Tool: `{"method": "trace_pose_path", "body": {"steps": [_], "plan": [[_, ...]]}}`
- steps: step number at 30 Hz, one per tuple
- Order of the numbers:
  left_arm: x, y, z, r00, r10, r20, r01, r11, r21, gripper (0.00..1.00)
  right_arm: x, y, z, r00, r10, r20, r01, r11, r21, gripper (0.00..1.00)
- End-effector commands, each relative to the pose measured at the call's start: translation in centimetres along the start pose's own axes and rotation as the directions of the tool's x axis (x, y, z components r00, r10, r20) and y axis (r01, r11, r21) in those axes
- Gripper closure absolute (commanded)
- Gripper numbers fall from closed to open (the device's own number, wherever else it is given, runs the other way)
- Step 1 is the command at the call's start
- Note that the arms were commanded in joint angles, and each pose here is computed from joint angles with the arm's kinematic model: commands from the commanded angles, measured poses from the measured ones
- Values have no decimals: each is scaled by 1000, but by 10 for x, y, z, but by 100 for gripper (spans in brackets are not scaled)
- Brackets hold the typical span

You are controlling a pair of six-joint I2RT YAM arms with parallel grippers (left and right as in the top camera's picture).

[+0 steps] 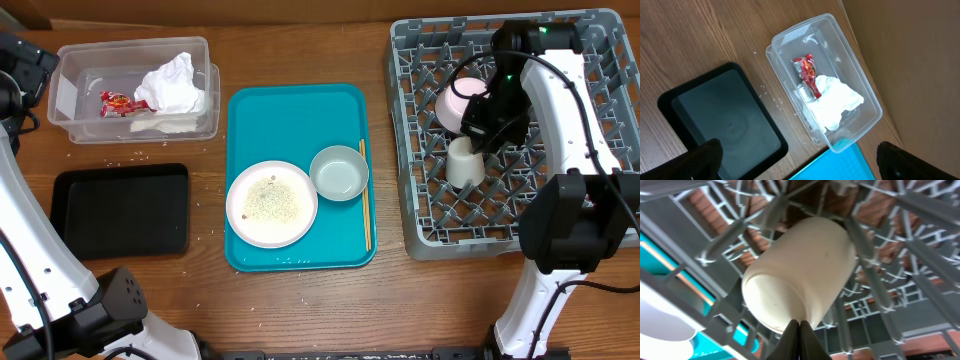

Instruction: Sort waste into correct bins and load items into the dishwasher

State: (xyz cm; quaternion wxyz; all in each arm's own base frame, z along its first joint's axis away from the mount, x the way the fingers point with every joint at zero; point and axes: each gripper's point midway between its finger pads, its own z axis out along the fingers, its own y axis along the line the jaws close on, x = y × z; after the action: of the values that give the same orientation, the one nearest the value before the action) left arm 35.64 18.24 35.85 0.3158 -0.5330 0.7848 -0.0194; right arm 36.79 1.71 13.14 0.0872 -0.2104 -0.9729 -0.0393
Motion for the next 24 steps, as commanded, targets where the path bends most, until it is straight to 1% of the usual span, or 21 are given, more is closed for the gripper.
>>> {"method": "trace_pose_path", "body": {"steps": [1, 5, 8, 13, 18, 21, 24], "plan": [[0, -1, 3, 1000, 21, 1, -21, 1000, -9, 0, -5, -5, -2, 999, 16, 35, -18, 999, 38, 96], [0, -1, 3, 1000, 21, 1, -21, 1000, -9, 0, -2, 2, -2, 1000, 14, 21, -14, 1000, -4, 96], [0, -1, 3, 1000, 21, 1, -21, 1000, -9, 0, 2, -5, -2, 1000, 19, 7, -19, 999, 30, 96], [0, -1, 3, 1000, 21, 1, -21, 1000, -9, 0, -2, -17, -3, 999, 22, 33, -26, 994, 103, 96], [0, -1, 3, 1000, 21, 1, -21, 1000, -9, 0, -3, -22, -4, 998, 47, 48, -53, 991, 125, 96], [0, -1, 3, 1000, 21, 1, -21, 1000, -9, 0, -2, -16, -8, 998, 48, 51, -52, 994, 94, 96], [0, -1, 3, 1000, 21, 1, -21, 1000, -9, 0, 0, -2, -23, 997, 36, 69, -36, 999, 7, 96]]}}
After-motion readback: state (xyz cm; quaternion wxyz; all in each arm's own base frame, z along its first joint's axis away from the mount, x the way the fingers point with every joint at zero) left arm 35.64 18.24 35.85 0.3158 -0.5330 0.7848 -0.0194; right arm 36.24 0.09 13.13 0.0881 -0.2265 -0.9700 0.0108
